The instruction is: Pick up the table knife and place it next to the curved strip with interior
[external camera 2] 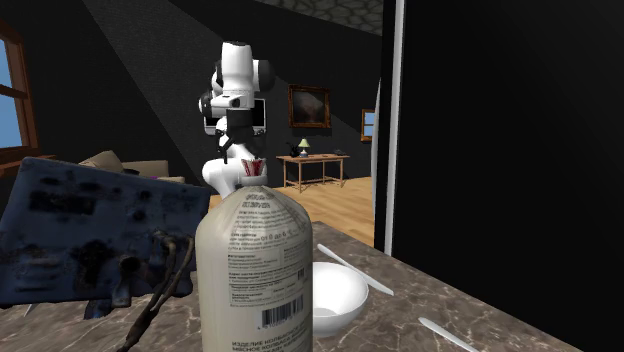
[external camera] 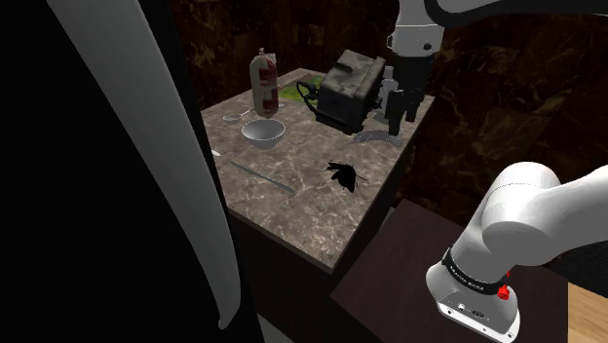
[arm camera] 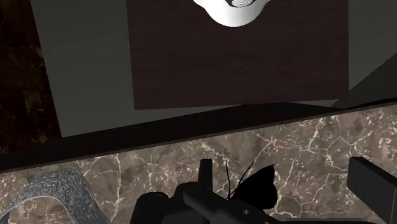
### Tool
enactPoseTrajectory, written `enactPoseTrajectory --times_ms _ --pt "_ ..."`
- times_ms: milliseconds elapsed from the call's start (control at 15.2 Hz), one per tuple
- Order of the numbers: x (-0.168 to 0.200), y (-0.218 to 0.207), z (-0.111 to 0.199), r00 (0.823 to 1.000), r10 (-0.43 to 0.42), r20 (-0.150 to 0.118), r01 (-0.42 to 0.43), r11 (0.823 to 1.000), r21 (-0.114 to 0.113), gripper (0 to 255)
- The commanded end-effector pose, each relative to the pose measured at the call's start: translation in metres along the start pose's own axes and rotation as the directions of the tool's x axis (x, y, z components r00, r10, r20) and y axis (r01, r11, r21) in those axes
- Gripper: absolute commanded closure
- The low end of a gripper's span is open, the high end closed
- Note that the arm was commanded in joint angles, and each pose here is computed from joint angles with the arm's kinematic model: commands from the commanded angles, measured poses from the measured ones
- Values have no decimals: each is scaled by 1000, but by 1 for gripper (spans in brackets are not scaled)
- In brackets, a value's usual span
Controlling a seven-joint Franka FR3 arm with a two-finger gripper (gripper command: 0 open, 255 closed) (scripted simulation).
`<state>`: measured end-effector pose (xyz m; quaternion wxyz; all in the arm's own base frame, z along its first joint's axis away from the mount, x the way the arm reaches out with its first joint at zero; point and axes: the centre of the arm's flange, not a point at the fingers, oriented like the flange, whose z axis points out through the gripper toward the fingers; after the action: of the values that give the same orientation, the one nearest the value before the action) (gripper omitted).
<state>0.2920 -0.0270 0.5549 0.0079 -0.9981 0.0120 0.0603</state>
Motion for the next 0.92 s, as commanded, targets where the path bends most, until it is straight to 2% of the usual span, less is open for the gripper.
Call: enactPoseTrajectory --times_ms 0,858 --pt "0 0 0 1000 0 0 0 1000 0 0" --pt "144 -80 57 998 -61 8 61 998 -30 0"
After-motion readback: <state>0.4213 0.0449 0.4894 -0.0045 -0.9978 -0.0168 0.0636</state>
